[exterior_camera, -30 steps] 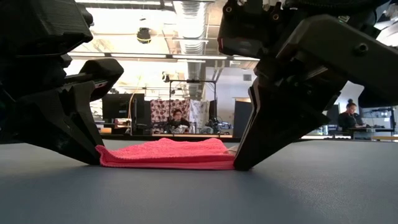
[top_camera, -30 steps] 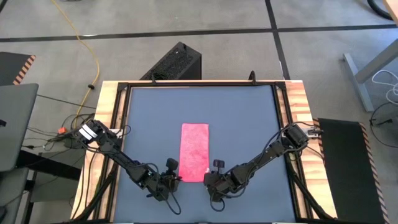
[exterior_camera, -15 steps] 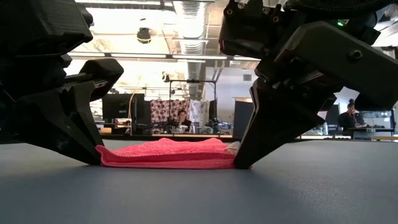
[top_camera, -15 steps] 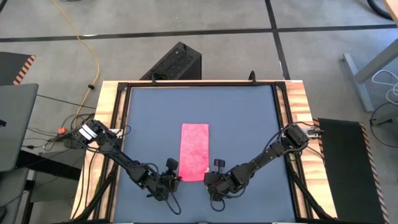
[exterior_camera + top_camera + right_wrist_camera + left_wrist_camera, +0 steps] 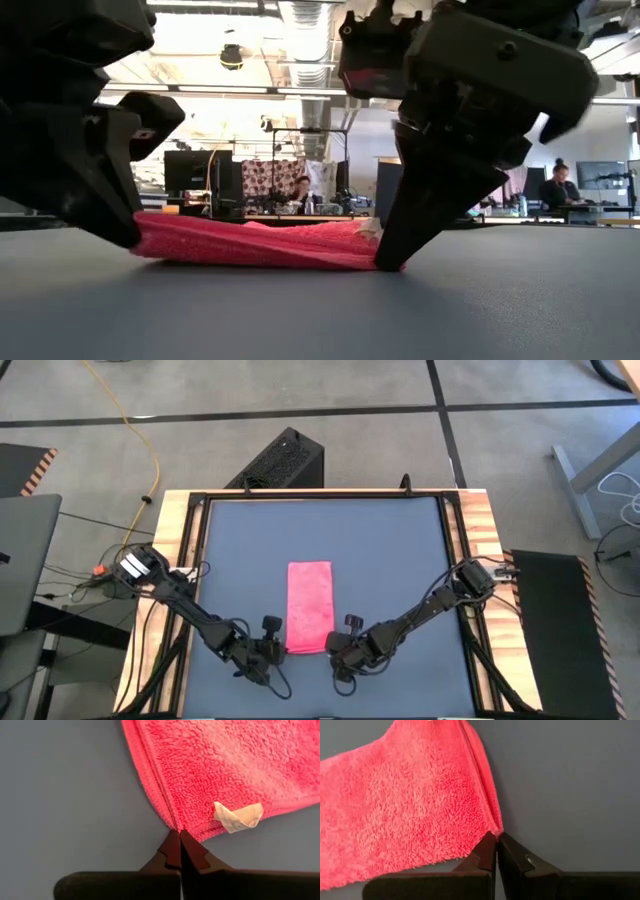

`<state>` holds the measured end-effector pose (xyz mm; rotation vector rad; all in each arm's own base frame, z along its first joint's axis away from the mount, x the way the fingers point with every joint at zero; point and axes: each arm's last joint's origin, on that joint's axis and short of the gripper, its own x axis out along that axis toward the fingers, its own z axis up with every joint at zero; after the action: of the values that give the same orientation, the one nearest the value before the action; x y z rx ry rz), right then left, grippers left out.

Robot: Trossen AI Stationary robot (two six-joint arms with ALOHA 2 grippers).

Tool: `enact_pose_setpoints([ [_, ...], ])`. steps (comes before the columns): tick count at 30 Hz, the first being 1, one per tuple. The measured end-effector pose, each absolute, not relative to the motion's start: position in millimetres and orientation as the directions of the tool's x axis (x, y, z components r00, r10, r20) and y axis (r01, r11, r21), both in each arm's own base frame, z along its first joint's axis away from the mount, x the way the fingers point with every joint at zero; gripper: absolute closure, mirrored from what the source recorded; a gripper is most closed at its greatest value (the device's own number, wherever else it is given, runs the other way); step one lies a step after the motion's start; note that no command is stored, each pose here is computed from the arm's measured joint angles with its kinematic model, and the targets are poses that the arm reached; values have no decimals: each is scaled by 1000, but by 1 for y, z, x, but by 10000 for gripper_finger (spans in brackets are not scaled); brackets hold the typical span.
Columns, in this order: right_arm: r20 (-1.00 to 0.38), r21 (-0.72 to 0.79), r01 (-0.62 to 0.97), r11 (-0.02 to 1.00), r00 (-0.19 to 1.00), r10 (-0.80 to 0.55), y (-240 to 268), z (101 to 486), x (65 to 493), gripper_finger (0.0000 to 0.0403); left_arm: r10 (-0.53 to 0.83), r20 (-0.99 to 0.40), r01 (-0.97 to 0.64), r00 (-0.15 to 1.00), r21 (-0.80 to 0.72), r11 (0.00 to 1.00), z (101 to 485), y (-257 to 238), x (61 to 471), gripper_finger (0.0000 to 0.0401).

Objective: Roll towel
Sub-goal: Roll the pink towel

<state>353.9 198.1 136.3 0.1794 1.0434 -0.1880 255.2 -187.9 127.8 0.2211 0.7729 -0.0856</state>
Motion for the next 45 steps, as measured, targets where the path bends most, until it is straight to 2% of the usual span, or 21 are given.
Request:
enact_pose_setpoints([
  [5,-879,101,258,961,475,-35,199,137,354,393,-38,-725,135,688,77,988,127,-189,254,401],
  [11,-892,165,256,953,451,33,201,138,353,393,-43,-730,125,682,58,991,127,-189,253,401],
  [32,-891,360,325,875,398,218,182,144,366,393,0,-719,127,695,123,984,127,-187,253,401],
  [45,-870,369,292,882,442,218,180,158,370,393,4,-723,128,691,128,983,127,-187,253,401],
])
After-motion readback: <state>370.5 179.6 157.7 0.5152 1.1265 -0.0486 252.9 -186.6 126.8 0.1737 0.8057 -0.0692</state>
